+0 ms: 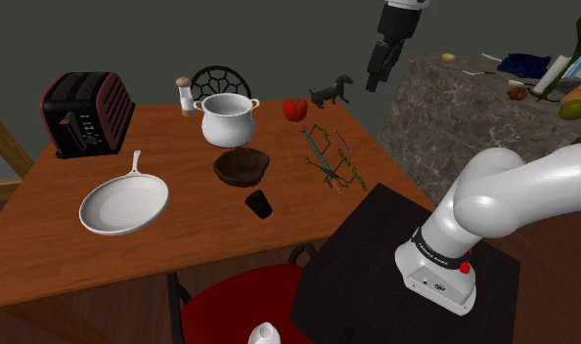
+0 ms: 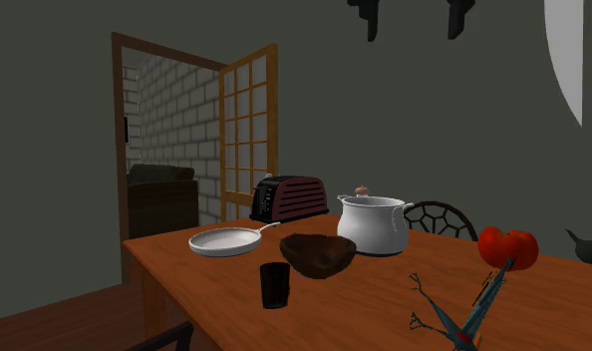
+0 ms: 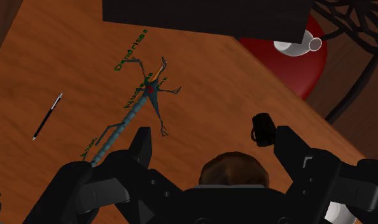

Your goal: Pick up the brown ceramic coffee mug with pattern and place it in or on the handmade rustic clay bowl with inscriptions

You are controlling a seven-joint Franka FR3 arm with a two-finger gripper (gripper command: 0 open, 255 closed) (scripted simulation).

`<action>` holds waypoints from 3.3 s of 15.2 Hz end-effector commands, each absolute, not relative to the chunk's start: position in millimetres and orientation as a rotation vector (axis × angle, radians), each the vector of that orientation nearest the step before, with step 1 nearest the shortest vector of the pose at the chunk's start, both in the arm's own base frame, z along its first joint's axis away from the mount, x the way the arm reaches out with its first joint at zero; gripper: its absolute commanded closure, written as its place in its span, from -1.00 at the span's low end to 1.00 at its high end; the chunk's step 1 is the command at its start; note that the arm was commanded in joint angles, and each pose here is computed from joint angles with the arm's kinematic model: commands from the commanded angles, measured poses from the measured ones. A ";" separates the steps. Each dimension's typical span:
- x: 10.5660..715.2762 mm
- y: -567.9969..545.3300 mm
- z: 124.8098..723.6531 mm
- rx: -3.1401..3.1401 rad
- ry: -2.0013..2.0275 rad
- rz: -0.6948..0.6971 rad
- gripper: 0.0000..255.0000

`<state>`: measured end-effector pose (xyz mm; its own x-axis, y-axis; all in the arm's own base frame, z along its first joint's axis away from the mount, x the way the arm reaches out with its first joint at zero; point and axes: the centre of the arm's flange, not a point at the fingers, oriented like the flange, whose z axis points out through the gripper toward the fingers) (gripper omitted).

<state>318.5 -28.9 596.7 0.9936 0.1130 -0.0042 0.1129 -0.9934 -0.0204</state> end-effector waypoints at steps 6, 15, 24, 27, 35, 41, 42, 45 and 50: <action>359.9 4.3 550.9 -3.122 -0.169 0.070 -1.00; 430.1 62.7 463.9 -3.128 -0.154 0.182 -1.00; 494.5 119.2 371.3 -3.131 -0.140 0.294 -1.00; 514.6 137.7 339.3 -3.130 -0.135 0.332 -1.00; 561.0 182.1 258.1 -3.128 -0.122 0.424 -1.00; 552.6 181.3 227.6 -3.128 -0.122 0.424 -1.00; 550.4 181.0 219.6 -3.128 -0.122 0.424 -1.00; 550.3 181.0 219.6 -3.128 -0.122 0.424 -1.00; 550.3 181.0 219.6 -3.128 -0.122 0.424 -1.00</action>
<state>550.3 181.0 219.6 0.9609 0.0744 -0.2667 0.0791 -0.9968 0.0070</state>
